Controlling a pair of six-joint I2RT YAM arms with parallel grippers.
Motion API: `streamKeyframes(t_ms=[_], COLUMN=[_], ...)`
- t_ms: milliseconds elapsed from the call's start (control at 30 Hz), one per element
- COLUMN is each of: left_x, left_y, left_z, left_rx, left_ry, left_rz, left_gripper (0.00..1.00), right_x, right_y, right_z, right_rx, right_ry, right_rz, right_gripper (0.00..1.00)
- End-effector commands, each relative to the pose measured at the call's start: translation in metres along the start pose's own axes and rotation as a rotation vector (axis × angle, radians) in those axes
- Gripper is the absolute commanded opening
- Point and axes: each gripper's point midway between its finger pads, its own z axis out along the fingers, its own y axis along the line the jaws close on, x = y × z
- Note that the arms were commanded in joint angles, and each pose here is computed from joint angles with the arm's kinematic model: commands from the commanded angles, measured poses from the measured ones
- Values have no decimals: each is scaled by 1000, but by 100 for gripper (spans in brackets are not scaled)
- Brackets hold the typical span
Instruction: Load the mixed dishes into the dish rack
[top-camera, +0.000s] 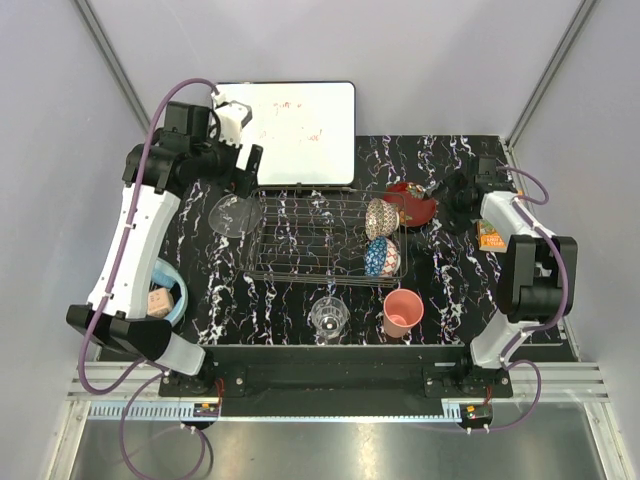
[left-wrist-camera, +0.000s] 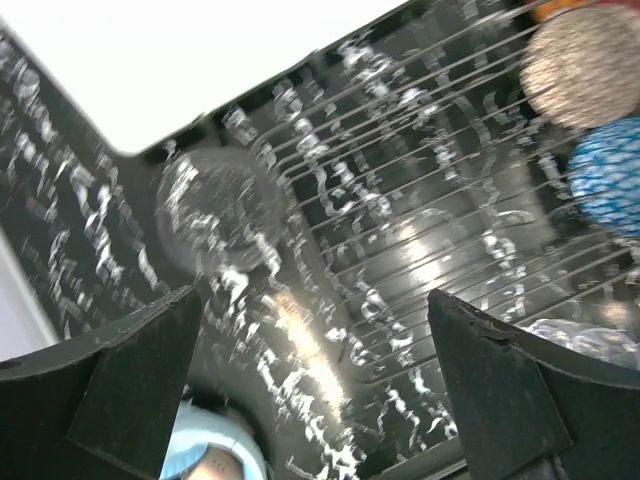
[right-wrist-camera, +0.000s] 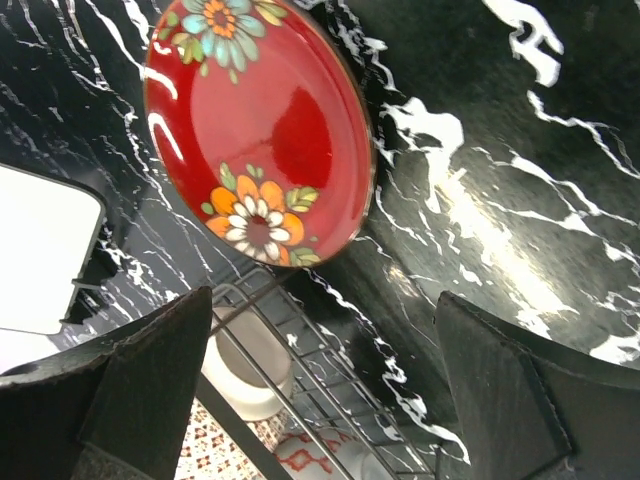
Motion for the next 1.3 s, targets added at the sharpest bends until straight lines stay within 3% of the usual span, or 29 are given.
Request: streamKeyframes(t_ms=[0,333,900,1267], left_x=[9,36,60,67], left_y=[23,30,22,25], left_z=[-5,-11,-23,-31], left_rx=[-81,-123,-122,-152], left_ry=[-14,15,26,24], left_rz=[5,5,-17,-3], left_gripper=[99,99,99,99], right_x=[-17,-14,-12,-4], right_y=[32,-2,-15,-29], right_z=[0,46,80,95], right_rx=[-110,7,6,30], right_ry=[-31,-27,-54,-48], right_rz=[-27,5,97,151], right_gripper=[98,95,86,72])
